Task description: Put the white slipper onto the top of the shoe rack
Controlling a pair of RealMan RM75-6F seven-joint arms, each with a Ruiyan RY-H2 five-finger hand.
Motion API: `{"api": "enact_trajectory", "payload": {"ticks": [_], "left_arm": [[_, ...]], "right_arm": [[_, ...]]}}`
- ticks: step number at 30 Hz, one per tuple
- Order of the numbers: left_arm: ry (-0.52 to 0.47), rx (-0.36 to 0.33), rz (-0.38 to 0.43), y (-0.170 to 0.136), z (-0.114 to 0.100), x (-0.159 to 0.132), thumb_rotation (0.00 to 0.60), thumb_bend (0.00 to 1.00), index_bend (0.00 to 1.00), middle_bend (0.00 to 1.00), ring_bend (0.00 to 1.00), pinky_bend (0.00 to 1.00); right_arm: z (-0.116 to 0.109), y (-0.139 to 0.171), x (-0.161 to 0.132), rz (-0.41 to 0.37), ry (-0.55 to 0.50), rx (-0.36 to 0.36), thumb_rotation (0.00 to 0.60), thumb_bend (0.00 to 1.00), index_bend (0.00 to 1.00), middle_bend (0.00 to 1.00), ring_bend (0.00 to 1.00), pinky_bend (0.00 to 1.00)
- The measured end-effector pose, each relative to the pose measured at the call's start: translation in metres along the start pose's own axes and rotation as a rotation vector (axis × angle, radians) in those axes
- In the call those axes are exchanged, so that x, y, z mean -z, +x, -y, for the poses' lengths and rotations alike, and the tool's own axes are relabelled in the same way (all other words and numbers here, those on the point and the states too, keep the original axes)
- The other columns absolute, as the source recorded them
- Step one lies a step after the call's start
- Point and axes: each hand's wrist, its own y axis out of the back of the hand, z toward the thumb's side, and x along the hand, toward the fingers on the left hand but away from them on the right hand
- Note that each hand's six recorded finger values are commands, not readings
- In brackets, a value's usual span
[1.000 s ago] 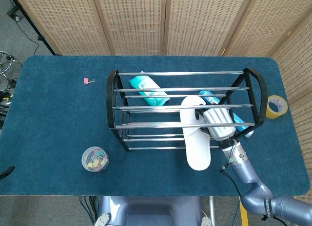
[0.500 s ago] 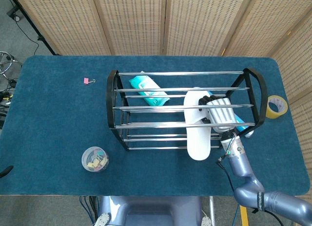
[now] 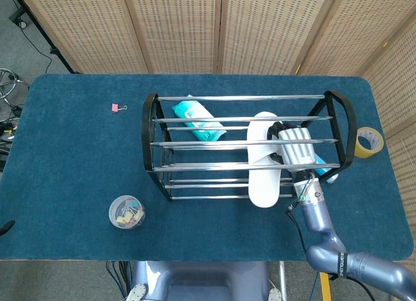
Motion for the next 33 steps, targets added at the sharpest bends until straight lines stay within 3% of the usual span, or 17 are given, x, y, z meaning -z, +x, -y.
{"api": "enact_trajectory", "payload": {"ticks": [2,7,20,33], "left_arm": [[-0.001,0.001,0.001,0.0,0.0,0.0,0.6,0.0,0.0,0.0,0.0,0.0],[0.001,-0.001,0.003,-0.001,0.0,-0.001,0.6,0.0,0.0,0.0,0.0,0.0],[0.009,0.0,0.008,-0.002,0.001,-0.002,0.6,0.0,0.0,0.0,0.0,0.0],[0.015,0.002,0.011,-0.002,0.002,-0.003,0.6,0.0,0.0,0.0,0.0,0.0]], "right_arm": [[0.001,0.001,0.0,0.007,-0.008,-0.019,0.6,0.45,0.29,0.22,0.26,0.41],[-0.001,0.002,-0.004,0.017,-0.037,-0.061,0.6,0.45,0.27,0.19,0.24,0.4],[-0.015,0.014,-0.012,-0.002,-0.031,-0.03,0.6,0.45,0.27,0.18,0.23,0.4],[-0.017,0.042,-0.018,-0.037,-0.046,-0.048,0.6,0.45,0.26,0.17,0.23,0.4]]}}
